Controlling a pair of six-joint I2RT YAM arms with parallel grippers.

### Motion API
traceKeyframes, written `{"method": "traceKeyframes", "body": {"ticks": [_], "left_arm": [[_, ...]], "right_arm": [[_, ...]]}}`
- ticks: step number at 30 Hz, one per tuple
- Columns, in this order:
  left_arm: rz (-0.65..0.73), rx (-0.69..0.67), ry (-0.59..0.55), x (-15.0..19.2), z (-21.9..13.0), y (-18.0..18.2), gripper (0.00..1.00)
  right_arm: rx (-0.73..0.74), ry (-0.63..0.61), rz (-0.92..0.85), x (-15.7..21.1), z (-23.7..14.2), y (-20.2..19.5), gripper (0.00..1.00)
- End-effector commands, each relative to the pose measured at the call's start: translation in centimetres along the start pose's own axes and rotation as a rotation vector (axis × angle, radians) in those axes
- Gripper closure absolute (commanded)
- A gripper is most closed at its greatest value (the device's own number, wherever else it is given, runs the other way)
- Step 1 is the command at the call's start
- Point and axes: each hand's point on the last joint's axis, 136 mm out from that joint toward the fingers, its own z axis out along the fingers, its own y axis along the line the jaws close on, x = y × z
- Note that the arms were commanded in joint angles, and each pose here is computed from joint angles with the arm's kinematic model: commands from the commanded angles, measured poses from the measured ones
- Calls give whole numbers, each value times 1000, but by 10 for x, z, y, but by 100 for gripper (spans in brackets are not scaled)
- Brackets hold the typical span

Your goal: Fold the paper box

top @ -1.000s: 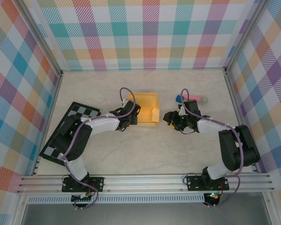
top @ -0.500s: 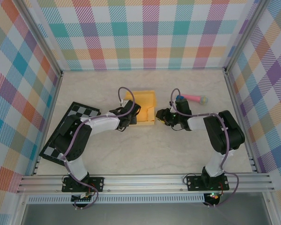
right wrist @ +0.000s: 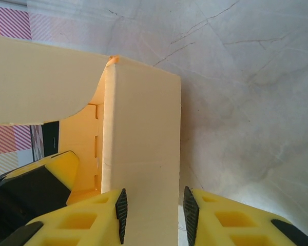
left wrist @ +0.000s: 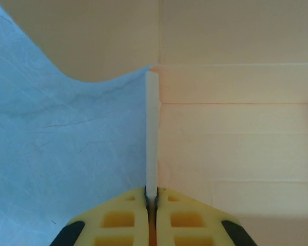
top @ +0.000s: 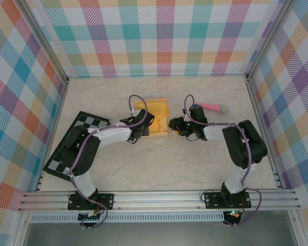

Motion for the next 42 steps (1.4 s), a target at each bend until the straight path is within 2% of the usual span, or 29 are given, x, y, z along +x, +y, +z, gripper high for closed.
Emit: {"method": "traceKeyframes", "body": {"ticks": [1, 13, 24, 33, 37, 42], "left_arm": [[-1, -11, 26, 5, -1, -3, 97], [6, -39, 33, 7, 2, 1, 97], [11, -36, 41, 8, 5, -1, 97], [4, -35, 41, 7, 4, -1, 97], [6, -29, 43, 8, 3, -3, 97], [1, -24, 44, 6, 2, -4, 97]], "right_arm": [[-91, -6, -47, -2, -6, 29, 64], [-157, -11, 6, -8, -14, 32, 64], [-145, 15, -4, -7, -11, 26, 65], [-35, 43, -46, 1, 4, 19, 67], [55, 50, -85, 5, 8, 13, 72], [185, 45, -119, 7, 11, 4, 74]]}}
